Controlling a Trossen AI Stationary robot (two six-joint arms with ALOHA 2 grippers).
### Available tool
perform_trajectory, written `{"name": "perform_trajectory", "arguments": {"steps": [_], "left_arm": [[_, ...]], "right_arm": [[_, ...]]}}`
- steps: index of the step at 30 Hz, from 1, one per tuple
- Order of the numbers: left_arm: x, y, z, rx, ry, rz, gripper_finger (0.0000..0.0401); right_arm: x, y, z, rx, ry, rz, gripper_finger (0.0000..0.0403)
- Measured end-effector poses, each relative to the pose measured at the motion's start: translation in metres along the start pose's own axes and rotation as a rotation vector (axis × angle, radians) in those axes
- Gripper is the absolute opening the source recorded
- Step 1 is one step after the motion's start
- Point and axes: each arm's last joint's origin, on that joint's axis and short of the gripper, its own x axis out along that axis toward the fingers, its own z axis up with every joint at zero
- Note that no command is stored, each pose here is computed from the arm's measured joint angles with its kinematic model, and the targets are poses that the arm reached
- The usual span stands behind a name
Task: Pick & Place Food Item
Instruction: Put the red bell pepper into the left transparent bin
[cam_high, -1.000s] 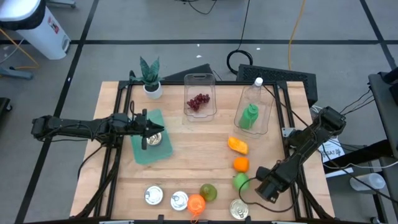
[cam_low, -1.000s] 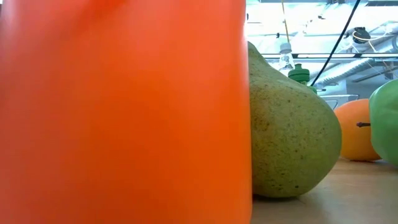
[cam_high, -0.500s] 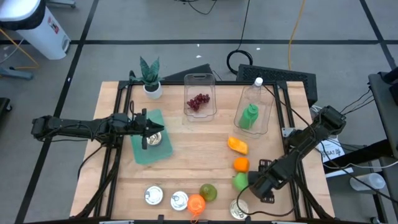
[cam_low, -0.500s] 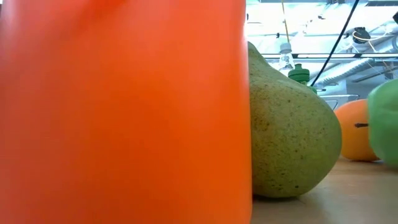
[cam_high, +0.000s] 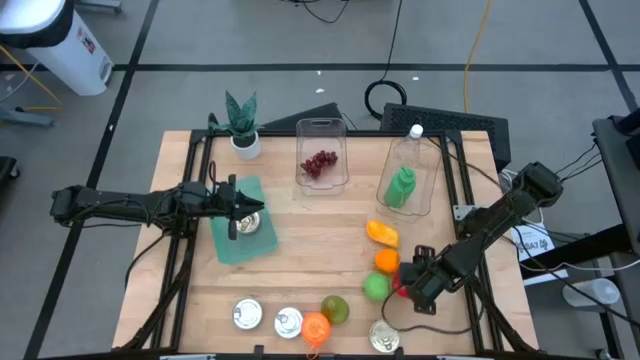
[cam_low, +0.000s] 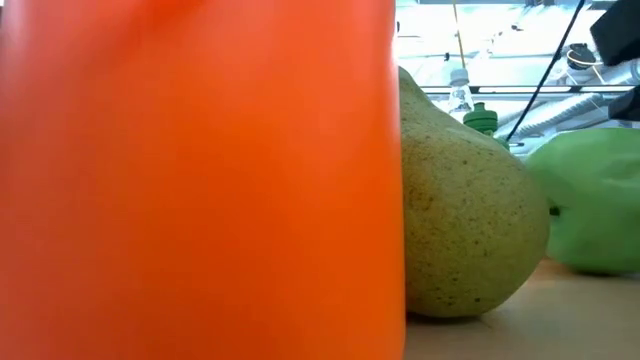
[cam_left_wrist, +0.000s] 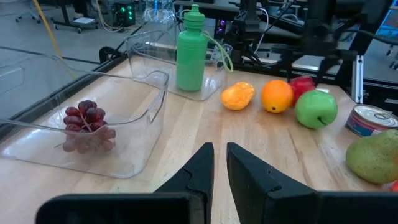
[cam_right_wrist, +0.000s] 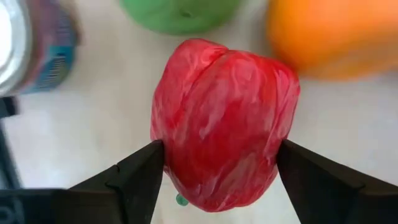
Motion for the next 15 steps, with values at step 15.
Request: {"name": "perform_trajectory", "arguments": {"steps": [15], "left_arm": [[0.000, 0.000, 0.000, -0.010, -0.003, -0.001, 0.0051]], "right_arm": [[-0.035, -0.014, -0.003, 0.020, -0.106, 0.092, 0.0247]]}}
